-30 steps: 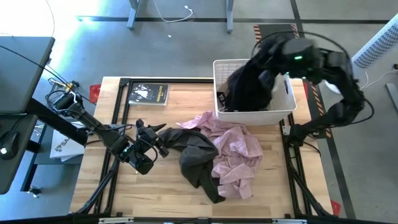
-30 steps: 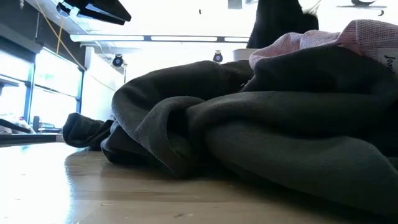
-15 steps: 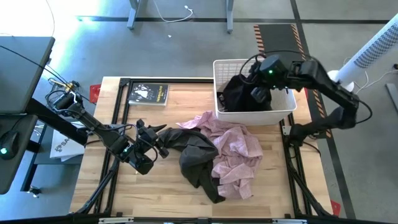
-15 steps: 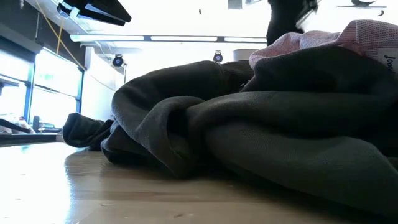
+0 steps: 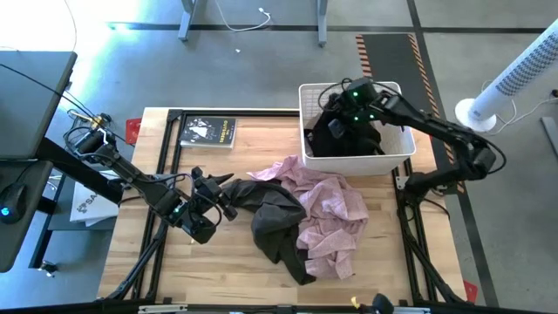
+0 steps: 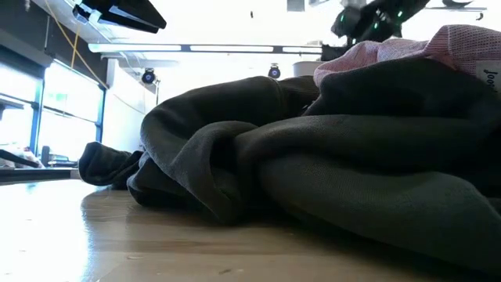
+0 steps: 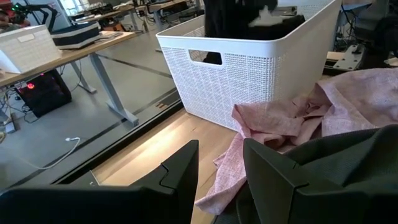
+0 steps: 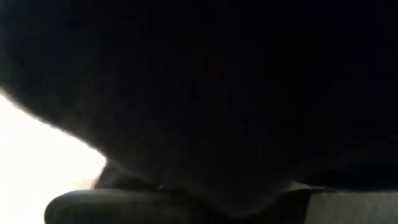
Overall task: Sort clothes
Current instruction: Put the black shirt into the white bin
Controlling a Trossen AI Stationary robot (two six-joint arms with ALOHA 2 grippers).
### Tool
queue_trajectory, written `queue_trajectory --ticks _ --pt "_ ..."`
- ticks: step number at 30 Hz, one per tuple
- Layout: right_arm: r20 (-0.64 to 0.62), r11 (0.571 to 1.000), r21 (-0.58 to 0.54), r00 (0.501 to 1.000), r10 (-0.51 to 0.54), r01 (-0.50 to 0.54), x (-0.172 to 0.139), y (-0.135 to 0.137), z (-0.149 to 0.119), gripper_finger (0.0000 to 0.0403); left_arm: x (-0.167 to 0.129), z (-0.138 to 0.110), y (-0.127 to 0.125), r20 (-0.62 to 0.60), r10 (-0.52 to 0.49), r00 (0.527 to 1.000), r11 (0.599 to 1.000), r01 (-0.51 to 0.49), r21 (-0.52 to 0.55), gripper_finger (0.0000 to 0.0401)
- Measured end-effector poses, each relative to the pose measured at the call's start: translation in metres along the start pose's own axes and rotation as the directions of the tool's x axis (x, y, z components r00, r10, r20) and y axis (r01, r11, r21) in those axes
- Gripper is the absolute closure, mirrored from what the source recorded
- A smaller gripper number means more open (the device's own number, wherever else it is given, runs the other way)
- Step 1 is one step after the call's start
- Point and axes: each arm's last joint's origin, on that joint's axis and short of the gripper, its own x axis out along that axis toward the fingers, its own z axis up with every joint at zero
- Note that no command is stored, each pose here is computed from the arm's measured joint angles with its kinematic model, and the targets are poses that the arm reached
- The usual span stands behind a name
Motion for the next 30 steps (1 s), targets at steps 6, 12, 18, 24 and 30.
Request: queue_trajectory --ticks 6,12,18,24,30 --pt "-0.273 1.000 0.000 0.962 -0.019 0.020 0.037 -0.013 -0.021 0.0379 0.000 0.000 0.000 0.000 0.000 1.000 1.000 0.000 0.000 0.0276" --pt "-0.374 0.999 -0.004 0.926 -0.046 0.048 0.070 -0.022 -0.029 0.0377 0.000 0.000 0.000 -0.001 -0.001 1.000 1.000 0.001 0.000 0.0276" --pt "-0.383 0.998 -0.020 0.922 -0.064 0.061 0.094 -0.025 -0.032 0.0378 0.000 0.000 0.000 -0.003 -0.003 1.000 1.000 0.003 0.000 0.0276" --pt "-0.312 0.994 -0.080 0.945 -0.101 0.080 0.075 -0.023 -0.023 0.0374 0.000 0.000 0.000 -0.003 -0.003 1.000 1.000 0.003 0.000 0.0276" --pt "-0.040 0.987 -0.084 0.990 -0.138 0.134 0.009 -0.016 0.003 0.0344 0.000 0.000 0.000 -0.004 -0.003 1.000 1.000 0.003 0.002 0.0276"
